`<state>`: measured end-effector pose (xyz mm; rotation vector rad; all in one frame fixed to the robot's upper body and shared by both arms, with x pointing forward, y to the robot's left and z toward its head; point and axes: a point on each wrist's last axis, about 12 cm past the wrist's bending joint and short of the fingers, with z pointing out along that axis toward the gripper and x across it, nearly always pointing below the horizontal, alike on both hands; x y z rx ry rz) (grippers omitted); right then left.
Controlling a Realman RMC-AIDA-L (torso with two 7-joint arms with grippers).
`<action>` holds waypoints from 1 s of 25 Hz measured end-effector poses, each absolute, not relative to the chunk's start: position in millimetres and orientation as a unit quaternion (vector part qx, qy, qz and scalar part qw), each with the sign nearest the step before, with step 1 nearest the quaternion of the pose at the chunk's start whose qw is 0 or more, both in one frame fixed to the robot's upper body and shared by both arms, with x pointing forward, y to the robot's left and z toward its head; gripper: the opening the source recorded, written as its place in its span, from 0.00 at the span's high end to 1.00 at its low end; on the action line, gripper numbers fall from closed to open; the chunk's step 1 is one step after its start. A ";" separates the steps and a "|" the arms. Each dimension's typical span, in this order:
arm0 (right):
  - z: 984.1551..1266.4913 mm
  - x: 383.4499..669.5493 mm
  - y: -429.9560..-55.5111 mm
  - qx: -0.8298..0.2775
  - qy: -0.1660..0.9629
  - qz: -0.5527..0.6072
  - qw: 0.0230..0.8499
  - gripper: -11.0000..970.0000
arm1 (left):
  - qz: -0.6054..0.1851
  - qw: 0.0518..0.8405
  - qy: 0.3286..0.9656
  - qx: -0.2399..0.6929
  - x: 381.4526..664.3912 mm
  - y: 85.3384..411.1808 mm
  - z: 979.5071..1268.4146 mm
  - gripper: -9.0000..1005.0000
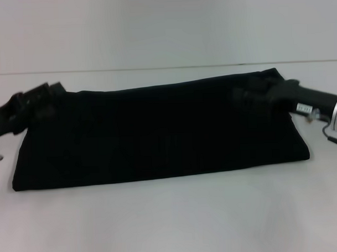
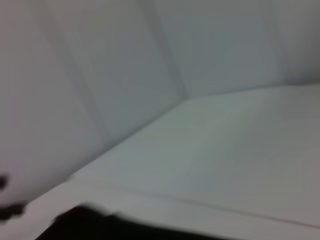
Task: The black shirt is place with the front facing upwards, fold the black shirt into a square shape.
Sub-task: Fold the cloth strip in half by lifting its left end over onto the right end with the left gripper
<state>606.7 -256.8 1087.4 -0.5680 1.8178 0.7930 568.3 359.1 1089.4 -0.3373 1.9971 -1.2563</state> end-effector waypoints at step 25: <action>1053.4 572.8 -222.4 -0.417 0.716 0.305 0.469 0.02 | -0.448 0.202 0.795 -0.356 491.7 420.5 1055.1 0.13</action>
